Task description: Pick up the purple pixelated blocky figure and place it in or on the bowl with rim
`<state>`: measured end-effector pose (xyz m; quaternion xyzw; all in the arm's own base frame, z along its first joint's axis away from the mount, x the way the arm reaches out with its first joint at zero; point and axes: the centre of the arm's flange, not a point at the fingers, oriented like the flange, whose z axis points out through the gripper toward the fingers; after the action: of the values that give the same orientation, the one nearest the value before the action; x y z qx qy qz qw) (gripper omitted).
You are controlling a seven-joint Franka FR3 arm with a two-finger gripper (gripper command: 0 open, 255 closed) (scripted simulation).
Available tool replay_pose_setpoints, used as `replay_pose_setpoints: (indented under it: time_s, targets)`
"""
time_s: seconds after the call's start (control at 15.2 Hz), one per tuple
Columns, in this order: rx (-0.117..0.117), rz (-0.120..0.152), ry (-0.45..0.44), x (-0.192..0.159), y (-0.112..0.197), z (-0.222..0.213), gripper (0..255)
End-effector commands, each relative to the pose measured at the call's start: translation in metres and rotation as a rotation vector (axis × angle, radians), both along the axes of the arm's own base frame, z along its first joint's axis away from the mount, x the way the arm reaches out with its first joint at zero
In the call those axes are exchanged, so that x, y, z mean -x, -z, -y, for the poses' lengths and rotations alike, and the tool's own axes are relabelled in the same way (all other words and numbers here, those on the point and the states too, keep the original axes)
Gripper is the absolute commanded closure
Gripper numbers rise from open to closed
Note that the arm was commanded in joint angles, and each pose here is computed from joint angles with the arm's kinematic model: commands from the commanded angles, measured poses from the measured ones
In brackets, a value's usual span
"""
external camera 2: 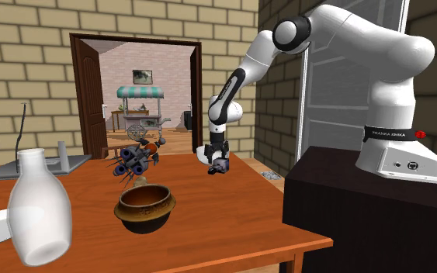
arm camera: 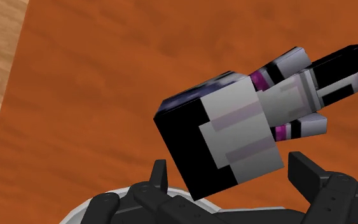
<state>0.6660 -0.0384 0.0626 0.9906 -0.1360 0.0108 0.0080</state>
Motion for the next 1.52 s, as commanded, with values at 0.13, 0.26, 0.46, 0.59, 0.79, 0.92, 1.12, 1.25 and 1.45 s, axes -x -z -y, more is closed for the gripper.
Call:
replay_pose_setpoints:
  time_s: [0.13, 0.26, 0.46, 0.59, 0.79, 0.92, 1.12, 1.25, 1.45]
  targets:
    - [0.0, -0.001, -0.001, 0.0, 0.001, 0.0, 0]
    - [0.0, -0.001, -0.001, 0.0, 0.001, -0.001, 255]
    - [0.0, -0.001, -0.001, 0.001, 0.001, 0.001, 255]
    - [0.0, -0.001, -0.001, 0.001, 0.001, 0.002, 255]
    - [0.0, -0.001, 0.0, 0.0, 0.001, 0.0, 255]
    - [0.0, -0.001, -0.001, 0.0, -0.009, 0.0, 255]
    - [0.0, -0.001, -0.001, 0.0, -0.025, 0.0, 255]
    - [0.0, -0.001, 0.0, 0.0, -0.036, 0.0, 255]
    - [0.0, -0.001, 0.0, 0.0, -0.037, 0.0, 0]
